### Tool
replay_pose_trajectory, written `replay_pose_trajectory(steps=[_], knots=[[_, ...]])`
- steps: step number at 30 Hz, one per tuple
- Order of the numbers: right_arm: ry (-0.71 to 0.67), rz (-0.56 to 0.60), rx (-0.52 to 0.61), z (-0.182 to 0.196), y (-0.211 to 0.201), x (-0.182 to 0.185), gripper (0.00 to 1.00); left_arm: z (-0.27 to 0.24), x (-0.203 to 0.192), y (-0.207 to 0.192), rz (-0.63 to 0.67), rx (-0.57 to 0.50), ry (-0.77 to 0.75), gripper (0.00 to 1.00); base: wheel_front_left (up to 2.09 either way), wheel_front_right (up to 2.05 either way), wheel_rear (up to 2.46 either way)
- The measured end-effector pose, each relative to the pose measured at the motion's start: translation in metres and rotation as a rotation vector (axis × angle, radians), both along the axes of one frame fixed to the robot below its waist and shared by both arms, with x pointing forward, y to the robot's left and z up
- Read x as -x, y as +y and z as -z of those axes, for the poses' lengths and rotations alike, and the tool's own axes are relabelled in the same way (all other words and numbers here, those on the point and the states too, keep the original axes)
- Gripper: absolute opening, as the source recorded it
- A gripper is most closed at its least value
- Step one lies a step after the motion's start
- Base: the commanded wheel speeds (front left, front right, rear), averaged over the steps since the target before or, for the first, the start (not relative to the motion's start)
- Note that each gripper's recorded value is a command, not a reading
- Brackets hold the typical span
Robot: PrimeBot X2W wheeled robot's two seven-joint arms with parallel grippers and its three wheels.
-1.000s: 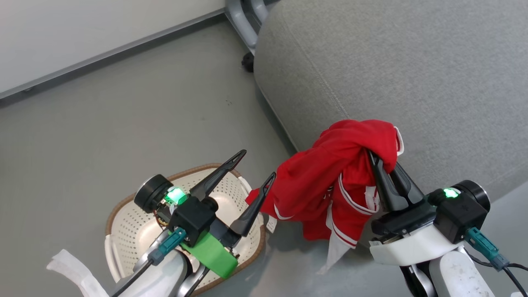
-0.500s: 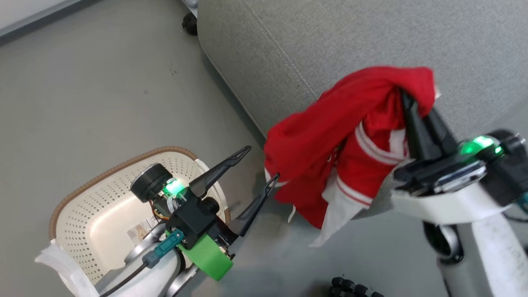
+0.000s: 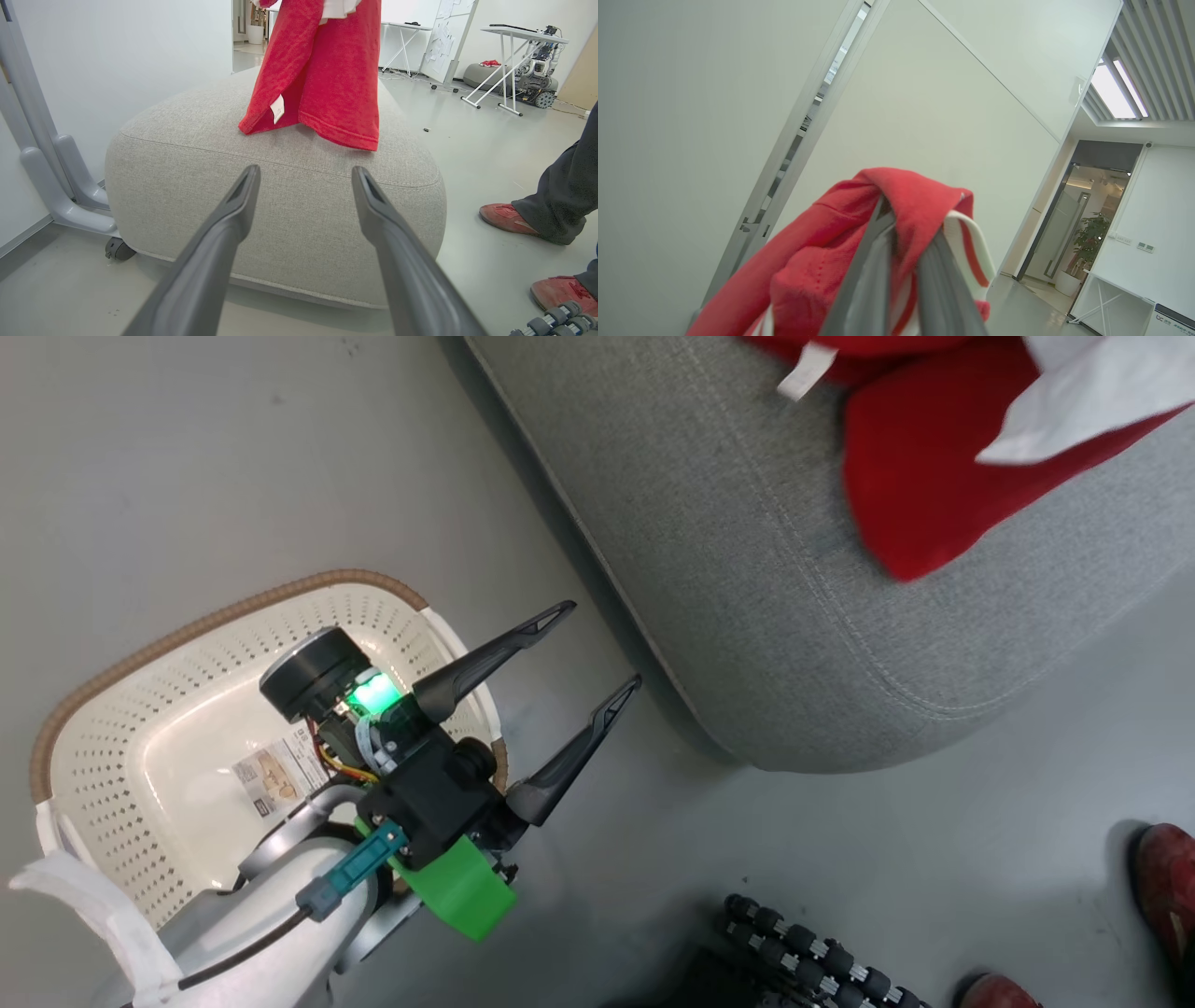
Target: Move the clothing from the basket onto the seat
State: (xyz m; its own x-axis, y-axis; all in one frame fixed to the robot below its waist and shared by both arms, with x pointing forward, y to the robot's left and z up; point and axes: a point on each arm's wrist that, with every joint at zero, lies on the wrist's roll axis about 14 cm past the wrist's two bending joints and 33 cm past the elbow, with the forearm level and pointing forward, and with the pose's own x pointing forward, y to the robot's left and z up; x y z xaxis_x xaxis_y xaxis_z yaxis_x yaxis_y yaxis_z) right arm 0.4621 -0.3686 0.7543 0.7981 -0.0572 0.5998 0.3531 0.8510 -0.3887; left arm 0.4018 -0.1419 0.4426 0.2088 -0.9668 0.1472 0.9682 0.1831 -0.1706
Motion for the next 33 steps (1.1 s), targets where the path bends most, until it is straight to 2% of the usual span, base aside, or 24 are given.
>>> replay_pose_trajectory(steps=[4, 7, 11, 16, 19, 21, 22, 23, 28, 33], knots=[[-0.015, 0.041, 0.055, -0.016, -0.017, -0.021, 0.00, 0.014, -0.012, 0.008, -0.029, -0.005, 0.022, 1.00, 0.00, 0.00, 0.00], [0.045, 0.070, 0.041, 0.004, -0.033, -0.041, 0.00, 0.025, -0.019, 0.015, -0.053, -0.011, 0.041, 1.00, 0.00, 0.00, 0.00], [0.230, 0.096, -0.050, 0.083, -0.049, -0.070, 0.00, 0.041, -0.026, 0.022, -0.079, -0.024, 0.071, 1.00, 0.00, 0.00, 0.00], [0.515, 0.120, -0.225, 0.217, -0.051, -0.078, 0.00, 0.058, -0.031, 0.029, -0.117, -0.047, 0.138, 1.00, 0.00, 0.00, 0.00], [0.615, 0.142, -0.332, 0.272, -0.048, -0.072, 0.00, 0.064, -0.035, 0.033, -0.139, -0.063, 0.161, 1.00, 0.00, 0.00, 0.00], [0.631, 0.167, -0.382, 0.287, -0.051, -0.066, 0.01, 0.065, -0.037, 0.035, -0.150, -0.063, 0.172, 1.00, 0.00, 0.00, 0.00], [0.622, 0.185, -0.409, 0.290, -0.054, -0.064, 0.40, 0.065, -0.039, 0.036, -0.161, -0.061, 0.177, 1.00, 0.00, 0.00, 0.00], [0.614, 0.201, -0.418, 0.291, -0.057, -0.061, 1.00, 0.065, -0.040, 0.037, -0.168, -0.061, 0.176, 1.00, 0.00, 0.00, 0.00], [0.600, 0.237, -0.433, 0.295, -0.055, -0.044, 1.00, 0.060, -0.042, 0.037, -0.180, -0.052, 0.179, 1.00, 0.00, 0.00, 0.00], [0.546, 0.242, -0.427, 0.280, -0.045, -0.017, 1.00, 0.048, -0.039, 0.035, -0.188, -0.026, 0.188, 1.00, 0.00, 0.00, 0.00]])
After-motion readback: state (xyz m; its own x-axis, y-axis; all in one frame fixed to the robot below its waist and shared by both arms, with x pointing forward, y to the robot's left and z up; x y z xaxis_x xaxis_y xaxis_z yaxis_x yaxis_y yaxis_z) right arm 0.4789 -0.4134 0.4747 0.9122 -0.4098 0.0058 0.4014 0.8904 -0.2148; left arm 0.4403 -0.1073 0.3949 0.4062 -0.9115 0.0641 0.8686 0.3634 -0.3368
